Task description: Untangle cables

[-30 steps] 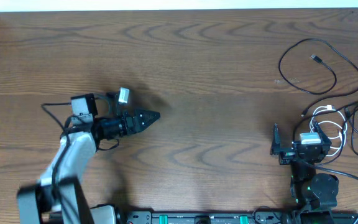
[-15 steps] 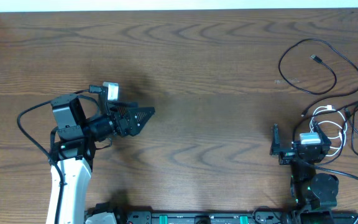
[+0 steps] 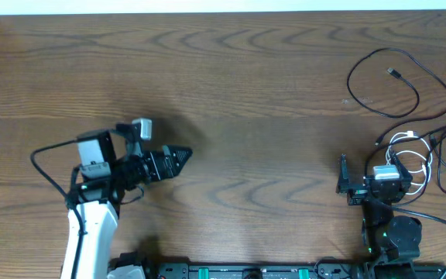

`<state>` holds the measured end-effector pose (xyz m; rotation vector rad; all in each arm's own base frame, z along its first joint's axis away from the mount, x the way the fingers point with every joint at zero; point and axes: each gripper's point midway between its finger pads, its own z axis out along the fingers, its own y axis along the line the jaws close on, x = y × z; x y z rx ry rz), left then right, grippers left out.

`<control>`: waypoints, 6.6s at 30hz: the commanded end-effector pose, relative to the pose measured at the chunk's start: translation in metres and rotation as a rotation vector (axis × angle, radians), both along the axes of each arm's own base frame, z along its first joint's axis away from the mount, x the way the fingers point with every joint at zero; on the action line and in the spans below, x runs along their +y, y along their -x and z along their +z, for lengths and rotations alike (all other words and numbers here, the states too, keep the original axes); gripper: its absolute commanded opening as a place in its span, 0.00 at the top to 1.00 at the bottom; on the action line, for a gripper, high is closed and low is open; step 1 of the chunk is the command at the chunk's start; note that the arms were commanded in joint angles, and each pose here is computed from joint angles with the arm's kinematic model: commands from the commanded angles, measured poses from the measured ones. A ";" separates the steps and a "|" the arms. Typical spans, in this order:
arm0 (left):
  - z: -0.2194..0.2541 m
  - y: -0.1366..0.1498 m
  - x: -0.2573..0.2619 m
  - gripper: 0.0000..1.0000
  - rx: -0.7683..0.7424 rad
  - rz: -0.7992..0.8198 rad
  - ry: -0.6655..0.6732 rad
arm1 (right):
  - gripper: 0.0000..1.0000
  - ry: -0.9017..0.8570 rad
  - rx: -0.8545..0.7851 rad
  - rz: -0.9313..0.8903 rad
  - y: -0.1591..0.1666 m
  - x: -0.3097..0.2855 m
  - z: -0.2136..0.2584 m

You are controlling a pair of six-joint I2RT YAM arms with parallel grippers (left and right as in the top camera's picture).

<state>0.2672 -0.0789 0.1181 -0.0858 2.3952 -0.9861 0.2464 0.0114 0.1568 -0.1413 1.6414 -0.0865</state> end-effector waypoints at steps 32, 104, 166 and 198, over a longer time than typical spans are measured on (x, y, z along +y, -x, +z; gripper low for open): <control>-0.016 0.024 -0.016 0.00 -0.628 -0.010 -0.176 | 0.01 -0.012 -0.005 0.013 0.001 0.003 0.001; 0.028 0.047 -0.014 0.00 -1.005 -0.076 -0.443 | 0.01 -0.012 -0.005 0.013 0.001 0.003 0.001; 0.028 0.047 -0.014 0.00 -1.005 -0.076 -0.443 | 0.01 -0.012 -0.005 0.013 0.001 0.003 0.001; 0.028 0.047 -0.014 0.00 -1.005 -0.076 -0.443 | 0.01 -0.012 -0.005 0.013 0.001 0.003 0.001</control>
